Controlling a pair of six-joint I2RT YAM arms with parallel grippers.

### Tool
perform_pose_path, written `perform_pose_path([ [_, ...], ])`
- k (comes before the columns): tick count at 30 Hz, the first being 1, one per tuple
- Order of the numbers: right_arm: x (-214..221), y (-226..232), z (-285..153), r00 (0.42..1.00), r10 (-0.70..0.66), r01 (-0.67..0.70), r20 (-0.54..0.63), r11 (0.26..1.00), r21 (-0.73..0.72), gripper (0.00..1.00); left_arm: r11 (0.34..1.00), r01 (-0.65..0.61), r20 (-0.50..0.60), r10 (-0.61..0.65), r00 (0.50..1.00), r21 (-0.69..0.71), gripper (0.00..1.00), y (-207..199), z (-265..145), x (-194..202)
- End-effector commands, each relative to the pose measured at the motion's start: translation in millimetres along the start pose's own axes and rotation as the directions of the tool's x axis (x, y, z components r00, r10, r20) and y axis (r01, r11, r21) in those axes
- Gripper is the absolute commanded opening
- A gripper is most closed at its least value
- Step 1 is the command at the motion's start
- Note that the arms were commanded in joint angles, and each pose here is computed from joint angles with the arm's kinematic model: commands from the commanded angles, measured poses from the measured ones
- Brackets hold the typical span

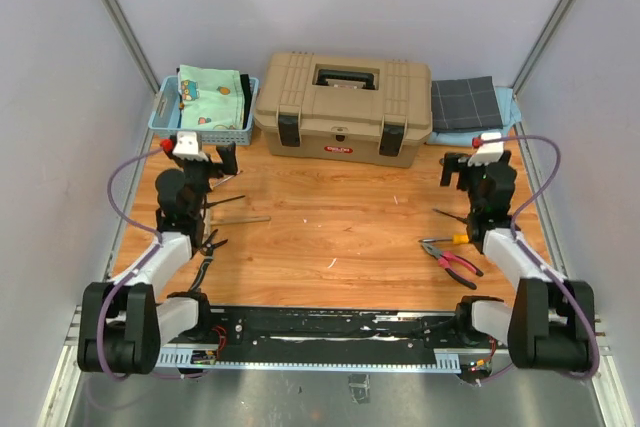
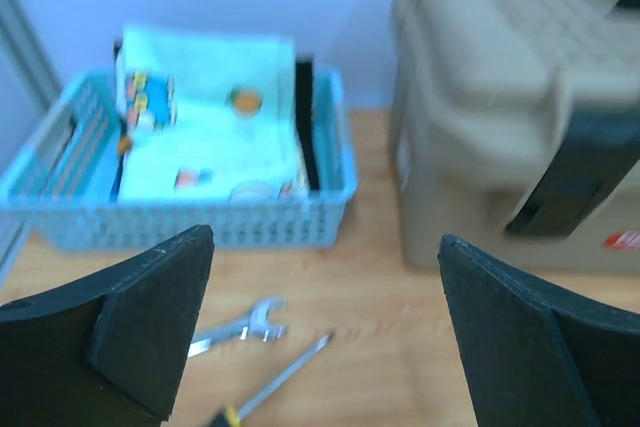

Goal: Pack the tool kit
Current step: Move the toolbox to the center of the board.

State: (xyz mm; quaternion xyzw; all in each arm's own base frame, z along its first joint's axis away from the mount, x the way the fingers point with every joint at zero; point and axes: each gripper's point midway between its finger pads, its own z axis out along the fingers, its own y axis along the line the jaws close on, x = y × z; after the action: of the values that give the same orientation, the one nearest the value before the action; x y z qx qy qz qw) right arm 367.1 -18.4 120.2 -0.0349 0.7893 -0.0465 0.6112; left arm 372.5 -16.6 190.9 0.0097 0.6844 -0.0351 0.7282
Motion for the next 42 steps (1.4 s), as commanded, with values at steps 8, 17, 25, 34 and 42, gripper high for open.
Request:
perform_pose_path([
  [8, -138.7, 8.3, -2.6, 0.989, 0.138, -0.132, 0.058, 0.987, -0.094, 0.98, 0.955, 0.184, -0.147, -0.153, 0.977, 0.232, 0.99, -48.9, 90.4, -89.5],
  [17, -178.0, 37.2, 18.7, 0.978, 0.198, -0.176, 0.057, 0.946, -0.271, 1.0, 0.851, 0.223, -0.19, -0.148, 0.971, 0.475, 0.99, -103.1, 158.4, -110.5],
  [25, -155.1, 51.1, 17.8, 0.984, 0.174, -0.15, 0.044, 0.929, -0.337, 0.99, 0.626, 0.008, -0.028, 0.023, 0.999, 0.78, 0.99, -189.3, 179.5, -123.1],
  [34, -128.8, 50.3, 7.3, 0.992, 0.121, -0.101, 0.042, 0.94, -0.325, 0.99, 0.42, 0.009, -0.029, 0.042, 0.999, 0.908, 0.96, -223.2, 221.1, -77.0],
  [42, -123.3, 47.2, 11.0, 0.992, 0.122, -0.105, 0.037, 0.947, -0.304, 0.99, 0.329, 0.001, -0.011, 0.028, 1.0, 0.944, 0.95, -231.3, 214.0, -54.2],
])
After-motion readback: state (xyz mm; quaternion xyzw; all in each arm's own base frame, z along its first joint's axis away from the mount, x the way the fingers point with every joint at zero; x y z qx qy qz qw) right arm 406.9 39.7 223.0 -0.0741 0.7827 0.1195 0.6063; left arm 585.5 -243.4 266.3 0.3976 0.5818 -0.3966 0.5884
